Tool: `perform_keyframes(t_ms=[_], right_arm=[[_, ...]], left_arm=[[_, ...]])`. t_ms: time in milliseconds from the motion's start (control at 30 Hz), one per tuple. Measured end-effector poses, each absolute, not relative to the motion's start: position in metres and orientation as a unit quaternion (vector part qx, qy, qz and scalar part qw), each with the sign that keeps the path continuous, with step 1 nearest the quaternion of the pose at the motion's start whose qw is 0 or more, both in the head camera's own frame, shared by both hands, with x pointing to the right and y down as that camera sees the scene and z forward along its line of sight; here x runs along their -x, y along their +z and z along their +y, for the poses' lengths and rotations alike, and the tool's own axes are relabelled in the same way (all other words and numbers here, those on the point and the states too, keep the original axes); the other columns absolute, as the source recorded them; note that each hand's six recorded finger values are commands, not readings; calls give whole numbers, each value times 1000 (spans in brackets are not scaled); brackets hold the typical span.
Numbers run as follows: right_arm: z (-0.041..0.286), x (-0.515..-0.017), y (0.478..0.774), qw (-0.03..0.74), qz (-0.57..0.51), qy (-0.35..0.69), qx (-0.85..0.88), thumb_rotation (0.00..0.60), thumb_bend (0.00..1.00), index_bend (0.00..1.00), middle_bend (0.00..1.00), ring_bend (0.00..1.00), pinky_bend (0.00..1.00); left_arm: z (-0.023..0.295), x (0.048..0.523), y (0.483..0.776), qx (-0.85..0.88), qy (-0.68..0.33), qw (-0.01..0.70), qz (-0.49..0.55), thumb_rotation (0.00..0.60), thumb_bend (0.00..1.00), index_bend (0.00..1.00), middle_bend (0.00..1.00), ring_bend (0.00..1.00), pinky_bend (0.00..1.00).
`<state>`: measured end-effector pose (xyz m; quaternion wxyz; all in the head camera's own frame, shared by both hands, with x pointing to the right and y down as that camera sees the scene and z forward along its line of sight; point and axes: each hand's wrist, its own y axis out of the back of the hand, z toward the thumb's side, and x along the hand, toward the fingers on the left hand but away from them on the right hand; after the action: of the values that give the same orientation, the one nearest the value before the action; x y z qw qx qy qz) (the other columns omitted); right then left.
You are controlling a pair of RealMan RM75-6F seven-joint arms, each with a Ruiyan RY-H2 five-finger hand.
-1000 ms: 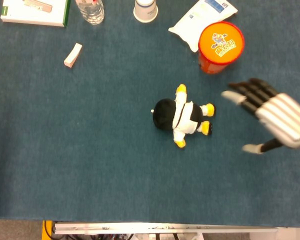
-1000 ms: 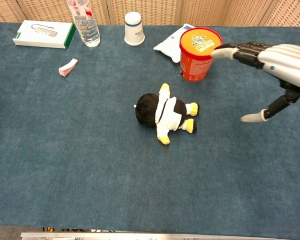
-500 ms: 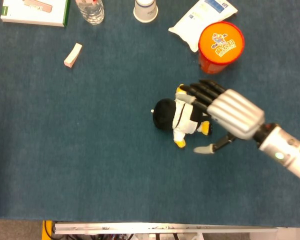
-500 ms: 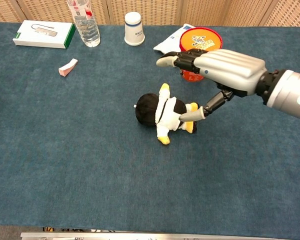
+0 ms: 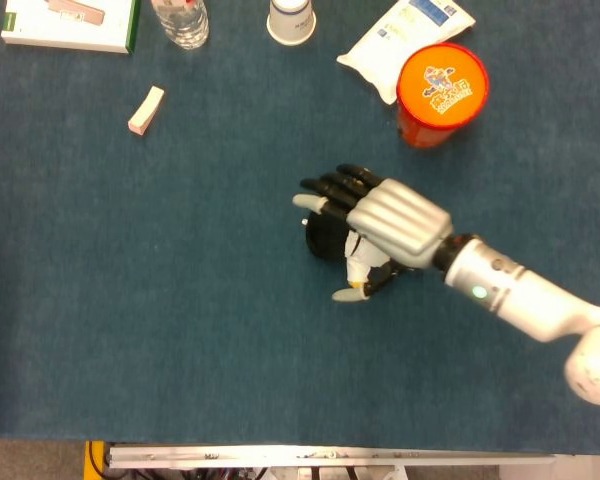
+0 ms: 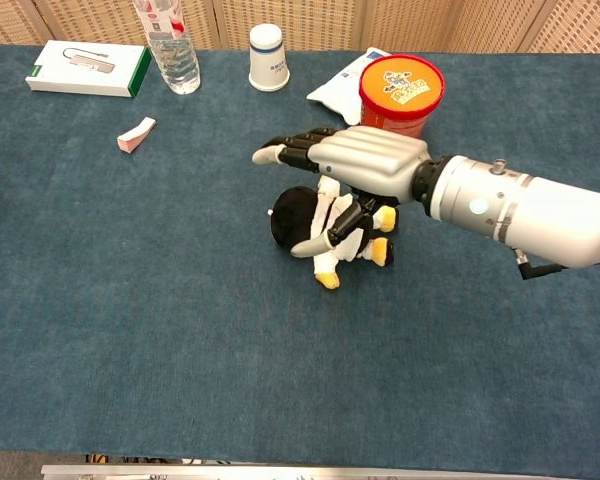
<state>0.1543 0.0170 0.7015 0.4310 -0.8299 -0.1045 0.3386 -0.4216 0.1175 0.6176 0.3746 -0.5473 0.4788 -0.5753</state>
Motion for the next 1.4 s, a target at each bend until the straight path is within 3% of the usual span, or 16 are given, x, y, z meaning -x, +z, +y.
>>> perform_keyframes(t_ms=[633, 833, 1133, 1400], right_arm=[[32, -124, 764, 455, -27, 383, 803, 245, 0, 0, 0, 0, 0], [34, -135, 764, 459, -25, 392, 797, 247, 0, 0, 0, 0, 0], [25, -134, 740, 462, -62, 371, 803, 247, 0, 0, 0, 0, 0], [25, -120, 753, 463, -48, 375, 802, 248, 0, 0, 0, 0, 0]], left_arm=[[126, 433, 620, 542, -586, 364, 481, 600, 248, 126, 282, 258, 160], [128, 435, 620, 542, -588, 360, 481, 600, 249, 126, 282, 258, 157], [129, 433, 617, 542, -582, 363, 486, 600, 249, 126, 282, 258, 156], [129, 434, 617, 540, -584, 362, 486, 600, 249, 126, 282, 258, 156]])
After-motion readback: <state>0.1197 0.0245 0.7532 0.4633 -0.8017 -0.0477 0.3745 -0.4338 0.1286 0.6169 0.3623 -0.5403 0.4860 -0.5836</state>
